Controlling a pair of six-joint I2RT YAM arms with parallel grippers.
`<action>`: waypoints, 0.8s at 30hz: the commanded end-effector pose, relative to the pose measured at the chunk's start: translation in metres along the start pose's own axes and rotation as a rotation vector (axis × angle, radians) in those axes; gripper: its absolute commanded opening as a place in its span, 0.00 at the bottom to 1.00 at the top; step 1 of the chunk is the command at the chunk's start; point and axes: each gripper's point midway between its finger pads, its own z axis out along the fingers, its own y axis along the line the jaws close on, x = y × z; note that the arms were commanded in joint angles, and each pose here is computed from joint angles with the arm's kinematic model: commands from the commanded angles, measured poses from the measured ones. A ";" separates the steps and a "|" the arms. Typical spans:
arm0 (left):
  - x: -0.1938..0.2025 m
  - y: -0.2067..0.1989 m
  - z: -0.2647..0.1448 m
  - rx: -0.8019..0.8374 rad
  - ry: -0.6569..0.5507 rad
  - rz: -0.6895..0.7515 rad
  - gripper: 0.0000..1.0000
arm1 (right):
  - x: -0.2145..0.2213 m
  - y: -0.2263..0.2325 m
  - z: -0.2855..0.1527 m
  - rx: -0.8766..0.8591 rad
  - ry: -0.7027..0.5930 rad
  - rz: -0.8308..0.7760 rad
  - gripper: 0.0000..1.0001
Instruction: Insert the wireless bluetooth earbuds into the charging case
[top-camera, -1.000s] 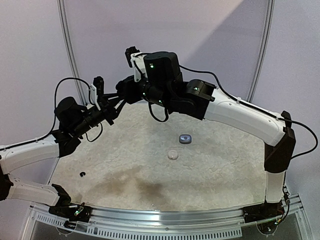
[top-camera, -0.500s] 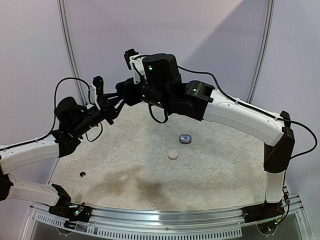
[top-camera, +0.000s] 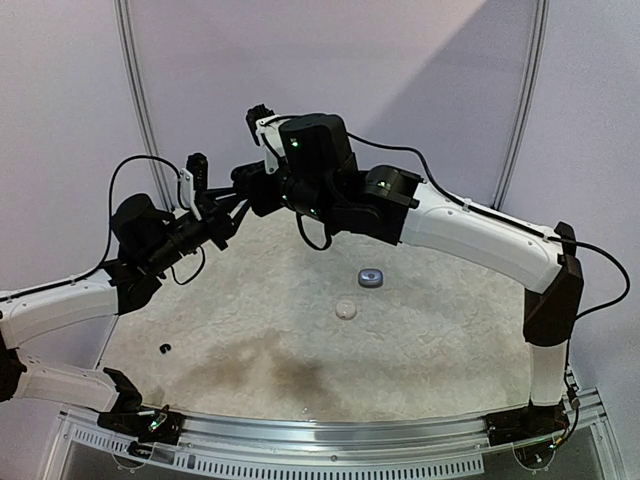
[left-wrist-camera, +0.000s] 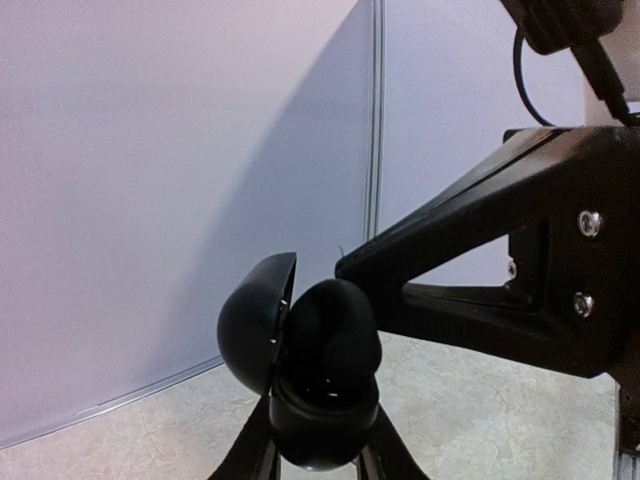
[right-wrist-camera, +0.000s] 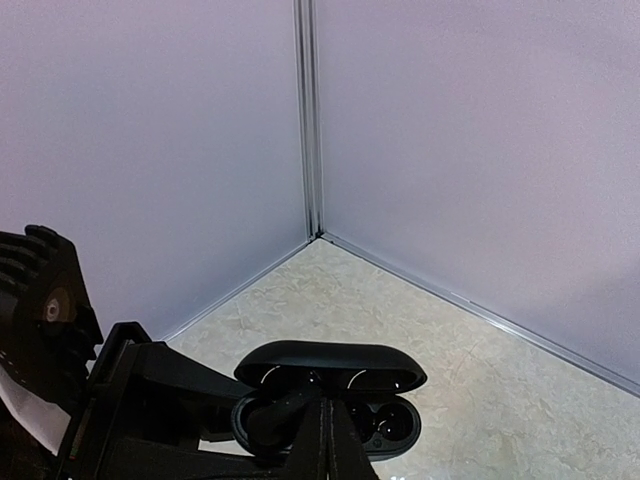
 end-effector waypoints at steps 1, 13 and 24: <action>-0.023 -0.010 -0.001 0.035 -0.058 0.026 0.00 | 0.029 0.001 0.011 0.015 0.067 -0.048 0.00; -0.020 -0.012 0.001 0.046 -0.037 0.029 0.00 | 0.034 0.008 0.023 0.006 0.084 -0.010 0.00; -0.021 -0.008 0.001 0.022 -0.041 0.011 0.00 | 0.047 0.006 0.023 0.019 0.134 -0.021 0.00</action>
